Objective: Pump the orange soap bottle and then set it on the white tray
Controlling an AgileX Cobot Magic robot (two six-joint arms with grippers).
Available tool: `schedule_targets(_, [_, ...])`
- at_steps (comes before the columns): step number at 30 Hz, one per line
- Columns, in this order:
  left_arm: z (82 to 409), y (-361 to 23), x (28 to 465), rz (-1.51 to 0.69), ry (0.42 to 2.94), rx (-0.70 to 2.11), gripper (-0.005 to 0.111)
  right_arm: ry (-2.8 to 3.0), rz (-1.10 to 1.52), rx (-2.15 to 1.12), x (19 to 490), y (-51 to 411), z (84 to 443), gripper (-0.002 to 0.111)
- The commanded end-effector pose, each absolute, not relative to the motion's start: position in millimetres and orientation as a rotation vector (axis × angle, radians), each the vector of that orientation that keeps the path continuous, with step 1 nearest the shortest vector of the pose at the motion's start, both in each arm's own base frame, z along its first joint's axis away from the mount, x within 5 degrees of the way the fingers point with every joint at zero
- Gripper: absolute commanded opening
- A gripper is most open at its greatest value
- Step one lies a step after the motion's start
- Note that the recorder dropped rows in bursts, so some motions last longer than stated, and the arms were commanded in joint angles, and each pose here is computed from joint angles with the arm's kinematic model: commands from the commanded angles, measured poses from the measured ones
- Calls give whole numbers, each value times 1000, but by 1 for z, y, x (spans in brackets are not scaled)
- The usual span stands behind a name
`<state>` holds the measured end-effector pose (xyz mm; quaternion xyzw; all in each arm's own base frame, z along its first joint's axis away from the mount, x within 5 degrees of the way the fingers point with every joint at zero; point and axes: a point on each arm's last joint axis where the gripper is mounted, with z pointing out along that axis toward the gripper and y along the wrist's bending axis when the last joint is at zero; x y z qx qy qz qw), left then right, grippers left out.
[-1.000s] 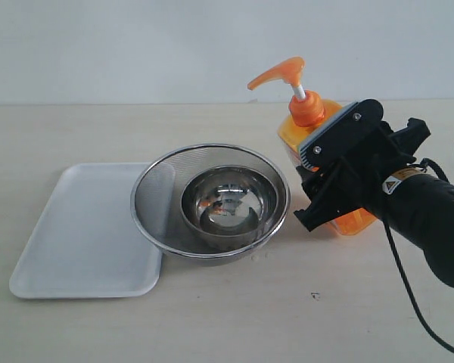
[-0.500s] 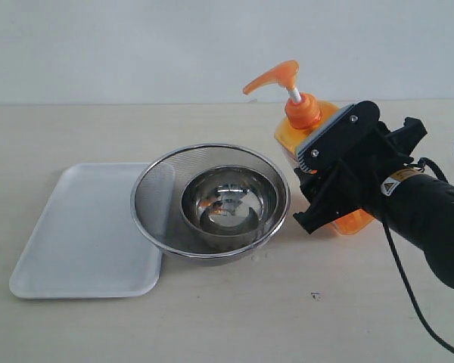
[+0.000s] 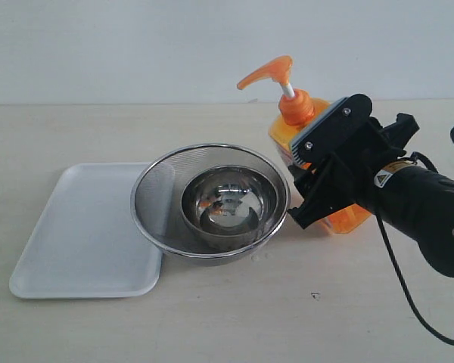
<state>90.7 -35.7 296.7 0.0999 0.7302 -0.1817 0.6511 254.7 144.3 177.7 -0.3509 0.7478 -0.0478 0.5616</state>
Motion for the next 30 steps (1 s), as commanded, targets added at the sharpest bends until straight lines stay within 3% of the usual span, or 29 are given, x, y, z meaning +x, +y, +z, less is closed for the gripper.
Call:
schedule_targets(1, [305, -42, 102, -485, 1643, 301, 5, 1763, -116, -857, 255, 146, 176, 0])
schedule_targets(11, [318, -51, 127, -584, 1685, 428, 5, 1792, -136, -873, 260, 147, 157, 0])
schedule_targets(30, [333, -65, 175, -781, 1636, 638, 5, 1791, -128, -861, 260, 147, 158, 0])
